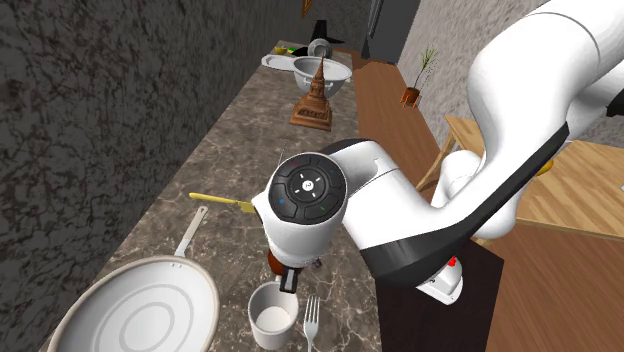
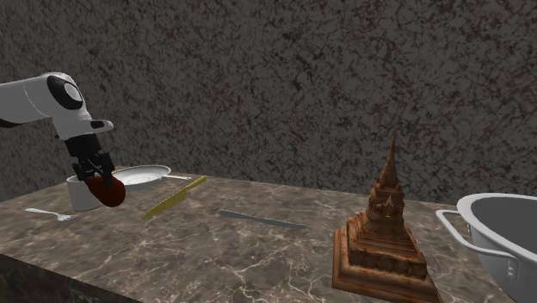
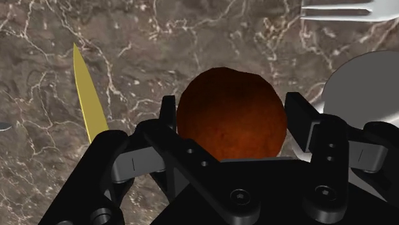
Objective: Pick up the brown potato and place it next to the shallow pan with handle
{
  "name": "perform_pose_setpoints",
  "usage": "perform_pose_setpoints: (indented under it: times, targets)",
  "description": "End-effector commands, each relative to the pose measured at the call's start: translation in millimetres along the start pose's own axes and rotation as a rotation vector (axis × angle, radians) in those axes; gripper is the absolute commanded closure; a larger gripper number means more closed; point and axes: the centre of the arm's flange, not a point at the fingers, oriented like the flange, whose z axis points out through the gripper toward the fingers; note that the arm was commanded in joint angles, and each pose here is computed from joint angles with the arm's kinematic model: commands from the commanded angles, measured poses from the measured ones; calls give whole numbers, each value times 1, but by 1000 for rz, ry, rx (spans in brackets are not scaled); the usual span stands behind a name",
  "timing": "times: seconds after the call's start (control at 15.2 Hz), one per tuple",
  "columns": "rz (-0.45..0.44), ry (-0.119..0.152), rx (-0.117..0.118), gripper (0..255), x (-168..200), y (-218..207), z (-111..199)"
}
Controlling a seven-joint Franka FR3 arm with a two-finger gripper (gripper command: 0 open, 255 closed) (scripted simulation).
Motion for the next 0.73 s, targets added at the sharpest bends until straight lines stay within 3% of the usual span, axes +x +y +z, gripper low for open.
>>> perform_pose_setpoints:
  times: [0.0,0.53,0.59,0.66]
  targets:
    - [-14,-39,12,255,-1,-11,35]
    - [-14,-39,12,255,-1,-11,35]
    - [-14,-39,12,0,-2,-7,34]
    - [-14,-39,12,0,-3,-13,33]
